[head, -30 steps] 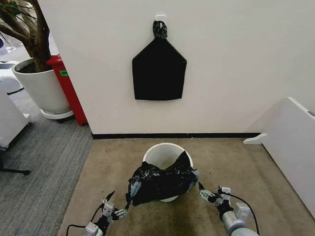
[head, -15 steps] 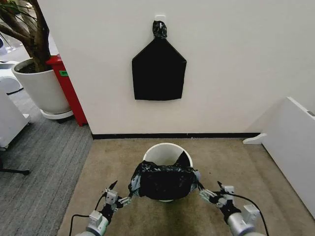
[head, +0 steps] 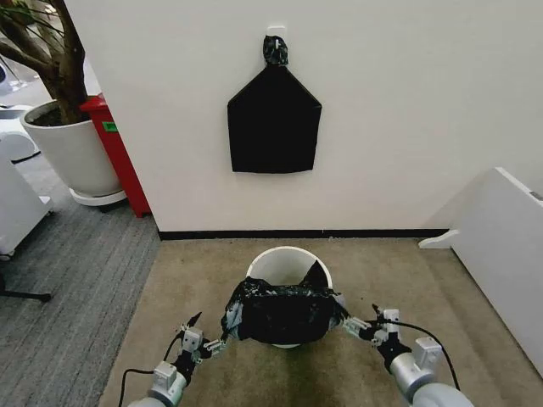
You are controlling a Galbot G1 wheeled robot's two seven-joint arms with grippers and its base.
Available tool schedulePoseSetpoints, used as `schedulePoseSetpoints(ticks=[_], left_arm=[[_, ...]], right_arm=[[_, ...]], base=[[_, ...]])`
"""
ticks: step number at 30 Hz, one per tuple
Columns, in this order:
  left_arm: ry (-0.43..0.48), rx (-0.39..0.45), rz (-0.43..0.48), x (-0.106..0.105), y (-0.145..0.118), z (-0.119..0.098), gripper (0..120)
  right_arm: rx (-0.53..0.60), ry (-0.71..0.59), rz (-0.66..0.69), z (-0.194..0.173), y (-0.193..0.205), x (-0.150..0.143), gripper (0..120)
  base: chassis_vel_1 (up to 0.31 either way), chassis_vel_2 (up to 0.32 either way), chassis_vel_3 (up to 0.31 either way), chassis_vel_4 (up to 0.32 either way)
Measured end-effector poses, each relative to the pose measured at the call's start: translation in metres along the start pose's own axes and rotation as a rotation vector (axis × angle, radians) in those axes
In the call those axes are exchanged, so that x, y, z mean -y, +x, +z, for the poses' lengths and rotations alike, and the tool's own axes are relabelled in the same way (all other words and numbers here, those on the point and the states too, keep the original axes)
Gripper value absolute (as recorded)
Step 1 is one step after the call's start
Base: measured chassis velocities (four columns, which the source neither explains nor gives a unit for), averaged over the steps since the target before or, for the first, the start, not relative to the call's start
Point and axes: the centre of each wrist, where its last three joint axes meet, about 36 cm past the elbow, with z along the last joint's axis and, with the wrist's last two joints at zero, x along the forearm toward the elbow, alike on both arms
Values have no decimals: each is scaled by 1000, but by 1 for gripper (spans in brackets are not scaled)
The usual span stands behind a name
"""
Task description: Place the garbage bag over the trash bin.
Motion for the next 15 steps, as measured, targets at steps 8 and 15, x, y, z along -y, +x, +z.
schedulePoseSetpoints(ticks=[8,15], left_arm=[[-1,2,2,2,1,-1,100],[3,2,5,7,1,-1,100]], right_arm=[[-14,3,-1,4,-1,0,100],[-10,6,4,4,-6,2,100]], base=[[0,0,0,0],[0,0,0,0]])
